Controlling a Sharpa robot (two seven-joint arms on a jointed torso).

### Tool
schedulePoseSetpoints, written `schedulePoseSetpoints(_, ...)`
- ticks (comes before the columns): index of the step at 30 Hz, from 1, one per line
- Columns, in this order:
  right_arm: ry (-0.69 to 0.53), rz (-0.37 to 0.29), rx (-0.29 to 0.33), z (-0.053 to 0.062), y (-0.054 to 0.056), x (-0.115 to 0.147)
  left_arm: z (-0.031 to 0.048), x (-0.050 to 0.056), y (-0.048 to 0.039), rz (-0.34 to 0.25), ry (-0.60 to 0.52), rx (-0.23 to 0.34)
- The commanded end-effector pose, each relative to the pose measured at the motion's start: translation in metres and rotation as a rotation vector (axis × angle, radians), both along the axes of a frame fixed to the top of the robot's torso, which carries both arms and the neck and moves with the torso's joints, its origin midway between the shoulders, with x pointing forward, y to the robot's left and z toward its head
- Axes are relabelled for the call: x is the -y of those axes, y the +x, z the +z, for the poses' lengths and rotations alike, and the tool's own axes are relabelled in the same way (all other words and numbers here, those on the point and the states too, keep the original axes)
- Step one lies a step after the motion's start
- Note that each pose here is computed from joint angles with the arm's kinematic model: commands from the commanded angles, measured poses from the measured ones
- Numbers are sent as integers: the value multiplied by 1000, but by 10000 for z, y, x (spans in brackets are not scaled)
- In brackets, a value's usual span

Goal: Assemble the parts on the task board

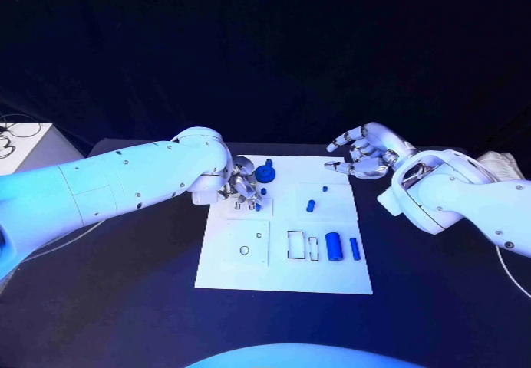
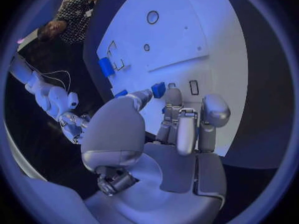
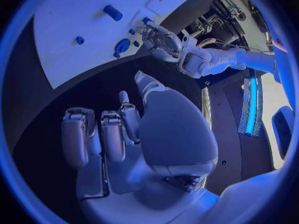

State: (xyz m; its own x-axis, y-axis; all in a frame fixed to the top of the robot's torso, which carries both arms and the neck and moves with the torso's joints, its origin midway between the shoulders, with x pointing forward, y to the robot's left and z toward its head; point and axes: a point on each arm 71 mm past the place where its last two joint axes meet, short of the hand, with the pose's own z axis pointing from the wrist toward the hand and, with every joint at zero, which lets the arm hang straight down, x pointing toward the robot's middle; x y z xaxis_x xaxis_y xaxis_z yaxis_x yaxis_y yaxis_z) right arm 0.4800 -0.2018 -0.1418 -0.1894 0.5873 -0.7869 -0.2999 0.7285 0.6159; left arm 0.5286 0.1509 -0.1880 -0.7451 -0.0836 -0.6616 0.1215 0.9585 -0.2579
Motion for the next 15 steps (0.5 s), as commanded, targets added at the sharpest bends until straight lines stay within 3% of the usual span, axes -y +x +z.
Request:
schedulePoseSetpoints(1,-21,12,23,12,1,-19,-9,28,-16,-5,-21,-31)
schedulePoseSetpoints(15,-28,17,23,8,2,-34,-42,31,-5,1,-28,-47)
